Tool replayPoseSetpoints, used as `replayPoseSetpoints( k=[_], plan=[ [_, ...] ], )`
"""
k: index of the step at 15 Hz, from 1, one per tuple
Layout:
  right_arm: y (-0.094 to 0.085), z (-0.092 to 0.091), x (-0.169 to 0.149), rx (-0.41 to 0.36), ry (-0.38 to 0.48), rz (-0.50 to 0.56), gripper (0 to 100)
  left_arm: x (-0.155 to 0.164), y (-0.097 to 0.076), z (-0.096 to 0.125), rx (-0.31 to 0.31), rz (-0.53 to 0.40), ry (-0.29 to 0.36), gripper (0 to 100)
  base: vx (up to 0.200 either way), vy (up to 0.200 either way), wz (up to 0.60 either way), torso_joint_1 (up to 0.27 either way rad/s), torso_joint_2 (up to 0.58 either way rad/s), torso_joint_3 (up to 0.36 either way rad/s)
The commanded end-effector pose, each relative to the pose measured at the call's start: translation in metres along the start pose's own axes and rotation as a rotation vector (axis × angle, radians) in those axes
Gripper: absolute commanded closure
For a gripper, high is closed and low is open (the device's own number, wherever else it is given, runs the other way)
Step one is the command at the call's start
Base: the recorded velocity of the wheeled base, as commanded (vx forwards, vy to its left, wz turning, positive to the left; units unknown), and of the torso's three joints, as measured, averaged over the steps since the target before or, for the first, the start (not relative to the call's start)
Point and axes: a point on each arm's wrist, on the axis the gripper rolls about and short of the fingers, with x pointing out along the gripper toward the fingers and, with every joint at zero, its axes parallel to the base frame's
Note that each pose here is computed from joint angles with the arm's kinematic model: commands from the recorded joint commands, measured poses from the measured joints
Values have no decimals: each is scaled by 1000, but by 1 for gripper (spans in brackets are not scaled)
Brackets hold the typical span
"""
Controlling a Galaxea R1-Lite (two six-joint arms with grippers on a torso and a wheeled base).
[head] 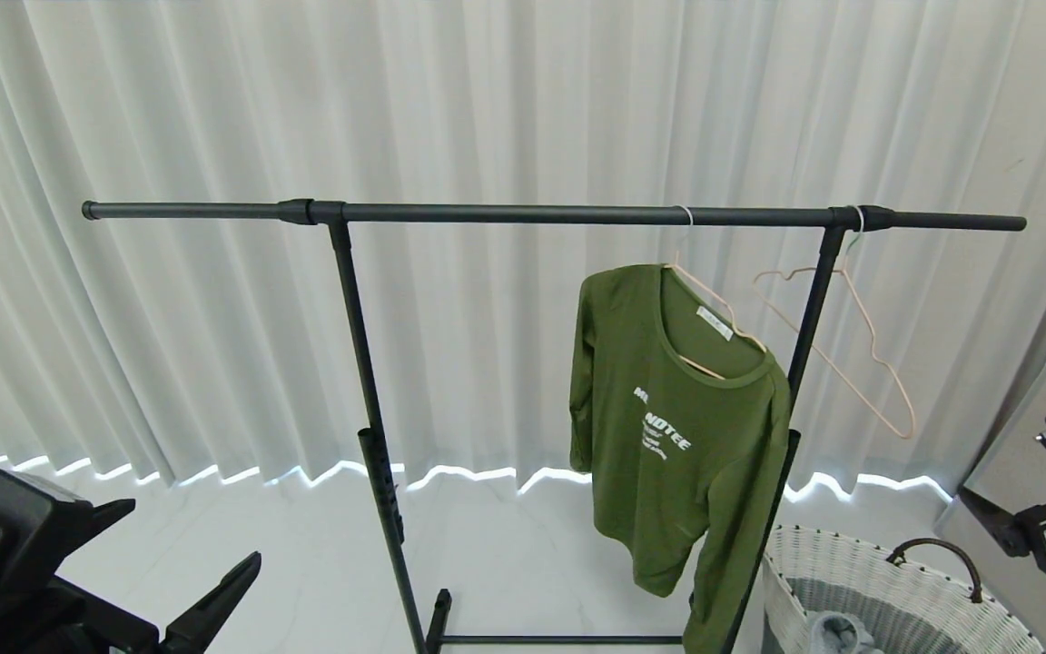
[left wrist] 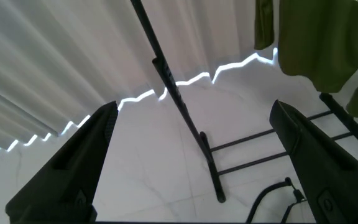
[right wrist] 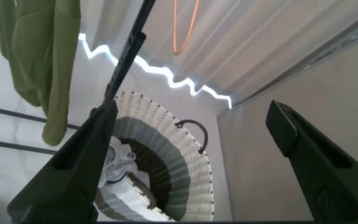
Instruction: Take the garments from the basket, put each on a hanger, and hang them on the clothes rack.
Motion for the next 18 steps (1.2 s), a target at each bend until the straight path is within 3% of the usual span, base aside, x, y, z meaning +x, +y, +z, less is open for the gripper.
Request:
replayPoseSetpoints(
  k=[1,8,12,18],
  plan=[
    [0,0,0,-2,3,2,0,0,0,-2,1,0,6,0,0,0,0,-100,222,115],
    [0,-1,0,-2,5,2,0,-2,-2,-10,3,-1,29,0,0,0,0,-231,464,221],
    [-3,-3,1,5,21,-16,0,-10,-2,-16,-1,11,9,0,0,0,0,-255,488,232],
    [-1,-6,0,-1,30,-12,0,-11,6,-17,-30,111,24,0,0,0,0,-249,444,204]
  ],
)
